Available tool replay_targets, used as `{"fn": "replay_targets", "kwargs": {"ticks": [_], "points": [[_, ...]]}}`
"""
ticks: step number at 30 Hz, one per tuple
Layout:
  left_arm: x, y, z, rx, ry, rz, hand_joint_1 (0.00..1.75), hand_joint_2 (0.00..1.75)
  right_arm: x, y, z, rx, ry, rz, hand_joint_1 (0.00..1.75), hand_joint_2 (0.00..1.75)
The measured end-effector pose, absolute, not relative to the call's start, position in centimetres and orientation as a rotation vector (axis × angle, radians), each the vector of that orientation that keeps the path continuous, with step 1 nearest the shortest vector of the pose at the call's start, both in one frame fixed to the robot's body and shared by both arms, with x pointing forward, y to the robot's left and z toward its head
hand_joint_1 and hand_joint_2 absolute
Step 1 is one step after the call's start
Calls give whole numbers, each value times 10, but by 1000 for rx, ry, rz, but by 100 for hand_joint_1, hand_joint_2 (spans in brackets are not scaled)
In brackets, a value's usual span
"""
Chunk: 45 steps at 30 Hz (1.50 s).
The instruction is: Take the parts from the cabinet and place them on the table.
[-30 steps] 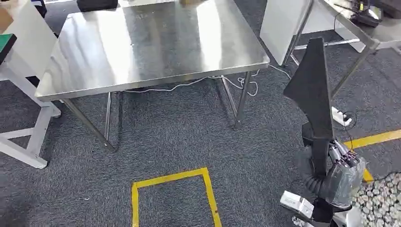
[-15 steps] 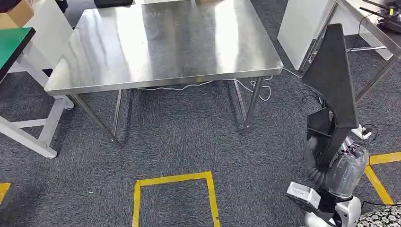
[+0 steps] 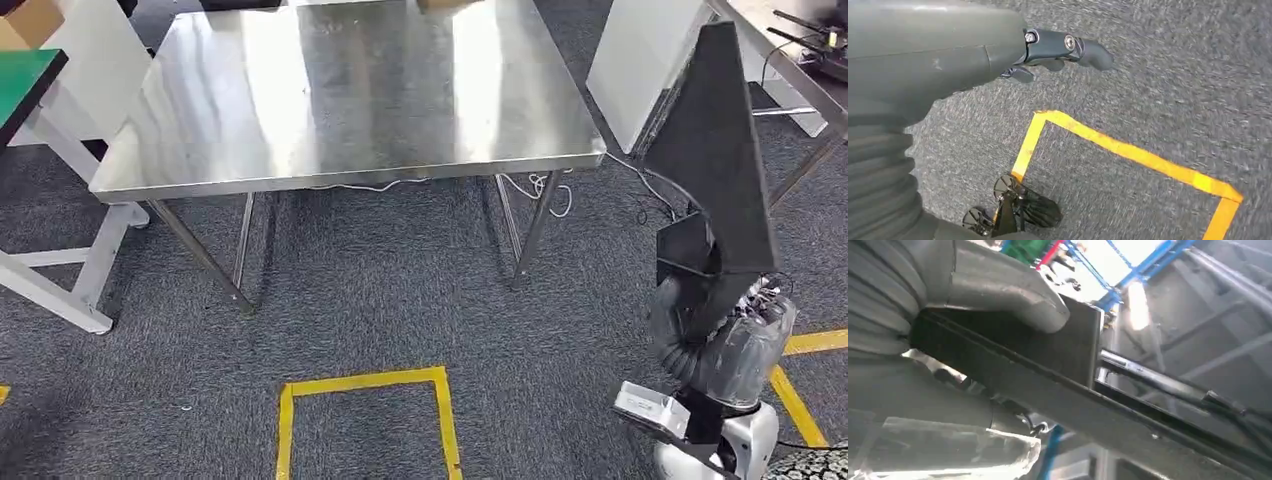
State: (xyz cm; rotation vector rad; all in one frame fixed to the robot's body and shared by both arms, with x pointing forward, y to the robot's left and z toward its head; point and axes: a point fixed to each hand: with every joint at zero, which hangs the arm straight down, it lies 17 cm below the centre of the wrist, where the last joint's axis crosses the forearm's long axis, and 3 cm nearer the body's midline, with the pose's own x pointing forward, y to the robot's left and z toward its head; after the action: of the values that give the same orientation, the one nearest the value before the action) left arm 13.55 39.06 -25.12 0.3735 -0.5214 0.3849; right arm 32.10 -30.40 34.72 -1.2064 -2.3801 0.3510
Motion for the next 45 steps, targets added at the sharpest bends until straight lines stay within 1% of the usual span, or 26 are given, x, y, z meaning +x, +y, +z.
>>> {"fn": "replay_targets", "kwargs": {"ticks": [9, 11, 13, 17, 19, 22, 26, 27, 33, 38, 41, 45], "points": [[136, 376, -253, 352, -520, 399, 0, 175, 327, -301, 348, -1271, -2354, 425, 175, 175], [137, 377, -252, 353, -528, 408, 0, 175, 333, -301, 345, -1334, -2304, 485, 175, 175], [138, 377, -251, 348, -540, 413, 0, 175, 349, -308, 339, -1440, -2186, 587, 175, 175], [142, 377, -249, 345, -567, 404, 0, 175, 391, -353, 332, -1560, -1941, 720, 175, 175], [143, 375, -249, 338, -573, 400, 0, 175, 409, -391, 338, -1619, -1844, 790, 175, 175], [142, 374, -248, 343, -579, 396, 0, 175, 432, -439, 379, -1745, -1756, 849, 175, 175], [146, 379, -245, 361, -604, 415, 0, 175, 460, -468, 442, -1829, -1727, 834, 175, 175], [146, 379, -244, 363, -611, 425, 0, 175, 468, -469, 458, -1839, -1736, 821, 175, 175], [151, 370, -243, 347, -627, 445, 0, 175, 493, -461, 493, -1851, -1775, 822, 175, 175], [152, 357, -244, 323, -632, 450, 0, 175, 504, -441, 487, -1813, -1797, 880, 175, 175], [150, 357, -244, 323, -631, 455, 0, 175, 505, -435, 496, -1813, -1821, 878, 175, 175], [146, 359, -245, 327, -622, 461, 0, 175, 508, -422, 489, -1749, -1851, 902, 175, 175]]}}
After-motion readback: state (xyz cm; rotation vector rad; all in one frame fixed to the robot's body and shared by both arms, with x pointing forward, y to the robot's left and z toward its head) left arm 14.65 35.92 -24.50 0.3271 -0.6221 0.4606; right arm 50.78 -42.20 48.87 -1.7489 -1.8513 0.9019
